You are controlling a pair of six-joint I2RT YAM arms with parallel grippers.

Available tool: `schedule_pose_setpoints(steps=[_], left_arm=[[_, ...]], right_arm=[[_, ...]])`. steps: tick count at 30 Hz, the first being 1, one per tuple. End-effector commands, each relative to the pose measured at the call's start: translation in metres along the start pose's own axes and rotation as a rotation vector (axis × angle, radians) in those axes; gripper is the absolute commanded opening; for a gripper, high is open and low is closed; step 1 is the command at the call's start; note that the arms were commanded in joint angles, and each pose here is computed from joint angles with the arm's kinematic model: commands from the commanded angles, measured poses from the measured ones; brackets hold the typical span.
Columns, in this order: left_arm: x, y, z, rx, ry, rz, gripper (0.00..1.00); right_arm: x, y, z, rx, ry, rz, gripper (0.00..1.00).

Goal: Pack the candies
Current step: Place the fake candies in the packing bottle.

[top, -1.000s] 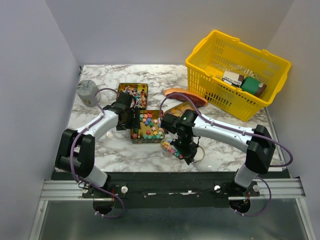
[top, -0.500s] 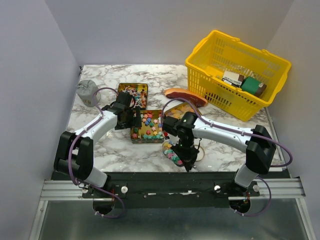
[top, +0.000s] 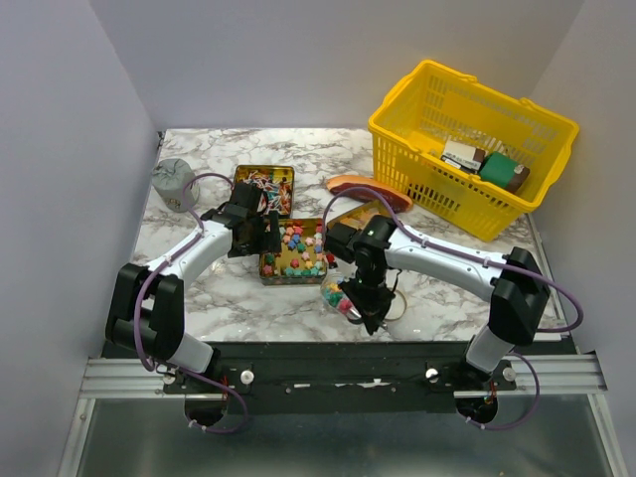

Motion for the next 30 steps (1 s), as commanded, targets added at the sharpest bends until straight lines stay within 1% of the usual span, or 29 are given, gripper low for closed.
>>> schedule_pose_setpoints(steps=[1,3,9,13,15,17,20,22,27,29,30], left_arm=[[0.001,0.005,0.002,-0.033,0.0,0.007,0.99],[0.001,0.004,0.002,-0.034,0.002,0.009,0.99],[0.001,0.011,0.004,-0.09,0.005,-0.008,0.99],[0.0,0.016,0.005,-0.119,0.007,-0.026,0.99],[0.0,0.018,0.006,-0.134,0.006,-0.033,0.99],[-0.001,0.023,0.007,-0.167,0.002,-0.054,0.99],[-0.003,0.03,0.008,-0.217,-0.006,-0.099,0.99],[-0.003,0.035,0.008,-0.248,-0.013,-0.123,0.99],[-0.004,0.042,0.009,-0.3,-0.018,-0.146,0.99],[-0.002,0.043,0.009,-0.308,-0.015,-0.136,0.99],[-0.001,0.043,0.009,-0.308,-0.015,-0.129,0.99]], right_arm=[[-0.002,0.024,-0.025,0.082,-0.056,-0.058,0.01],[-0.002,0.028,-0.027,0.069,-0.058,-0.062,0.01],[0.003,0.048,-0.028,-0.052,-0.059,-0.051,0.01],[0.001,0.042,-0.029,-0.032,-0.062,-0.056,0.01],[-0.001,0.041,-0.03,-0.049,-0.055,-0.068,0.01],[-0.001,0.044,-0.025,-0.109,-0.037,-0.083,0.01],[-0.001,0.054,-0.013,-0.256,0.029,-0.094,0.01],[-0.003,0.058,-0.007,-0.33,0.063,-0.128,0.01],[-0.001,0.06,0.023,-0.465,0.14,-0.169,0.01],[0.003,0.06,0.04,-0.483,0.173,-0.172,0.01],[0.002,0.06,0.045,-0.461,0.169,-0.214,0.01]])
Point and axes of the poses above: each gripper's point midway between its finger pads, its own y axis back along the fingers, its own x axis along the line the jaws close on, z = x × y, the point moved 10 cm from there along y, back along the fingers, and after that the axes turned 2 degrees about y, right-handed, at the moved point
